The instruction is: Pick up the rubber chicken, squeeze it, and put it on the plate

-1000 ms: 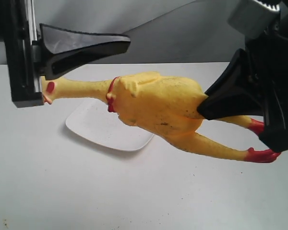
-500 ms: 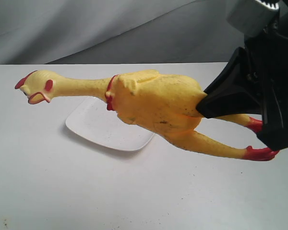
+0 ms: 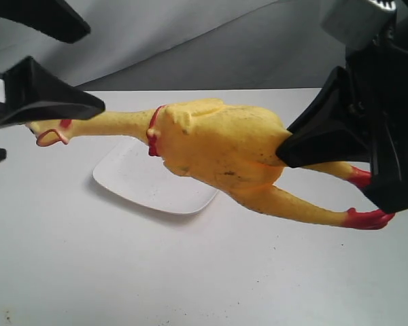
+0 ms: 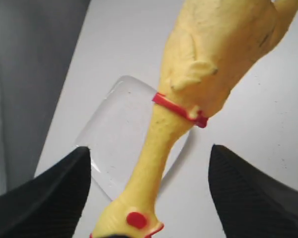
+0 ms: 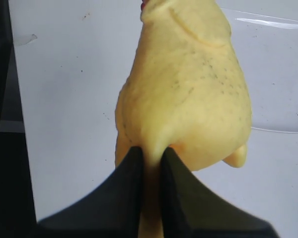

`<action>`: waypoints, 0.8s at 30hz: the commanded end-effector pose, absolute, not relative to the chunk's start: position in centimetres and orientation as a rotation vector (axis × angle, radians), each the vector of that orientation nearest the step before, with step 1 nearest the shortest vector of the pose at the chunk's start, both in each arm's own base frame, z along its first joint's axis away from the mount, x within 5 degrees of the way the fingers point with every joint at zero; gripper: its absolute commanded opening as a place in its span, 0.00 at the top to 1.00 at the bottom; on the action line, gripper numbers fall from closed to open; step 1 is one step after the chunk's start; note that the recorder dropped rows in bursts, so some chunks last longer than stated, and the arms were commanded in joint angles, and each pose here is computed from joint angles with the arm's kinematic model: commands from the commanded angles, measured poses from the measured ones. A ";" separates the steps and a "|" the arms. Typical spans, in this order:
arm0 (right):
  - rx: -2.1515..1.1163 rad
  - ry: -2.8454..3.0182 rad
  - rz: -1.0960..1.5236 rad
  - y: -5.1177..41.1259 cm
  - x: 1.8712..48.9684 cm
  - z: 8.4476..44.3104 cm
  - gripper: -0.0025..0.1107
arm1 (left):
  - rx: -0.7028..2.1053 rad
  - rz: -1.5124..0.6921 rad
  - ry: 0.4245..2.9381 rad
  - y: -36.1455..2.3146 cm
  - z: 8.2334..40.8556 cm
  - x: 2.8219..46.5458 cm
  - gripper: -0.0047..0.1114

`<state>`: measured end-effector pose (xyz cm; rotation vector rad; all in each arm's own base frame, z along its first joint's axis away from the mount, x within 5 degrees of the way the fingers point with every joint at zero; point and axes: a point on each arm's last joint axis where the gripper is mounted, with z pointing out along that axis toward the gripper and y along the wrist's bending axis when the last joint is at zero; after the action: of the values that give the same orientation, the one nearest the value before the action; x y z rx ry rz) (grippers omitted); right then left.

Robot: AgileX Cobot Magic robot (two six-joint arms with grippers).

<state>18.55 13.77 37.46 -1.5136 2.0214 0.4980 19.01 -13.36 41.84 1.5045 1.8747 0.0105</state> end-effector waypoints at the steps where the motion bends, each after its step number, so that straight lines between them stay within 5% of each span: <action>1: -1.497 1.983 0.534 14.0 18.3 37.9 0.98 | 1.577 -0.036 1.961 -14.8 40.0 20.5 0.38; 6: -1.498 1.984 0.535 14.0 18.2 37.9 0.98 | 1.555 -0.154 1.952 -16.2 39.3 21.3 0.30; 24: -1.502 1.986 0.547 14.0 18.2 37.9 0.98 | 1.596 -0.322 1.937 -19.1 36.5 23.5 0.30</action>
<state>18.46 13.82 37.48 -1.5214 2.0155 0.5110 23.06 -18.49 37.09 1.5982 1.9327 -0.2971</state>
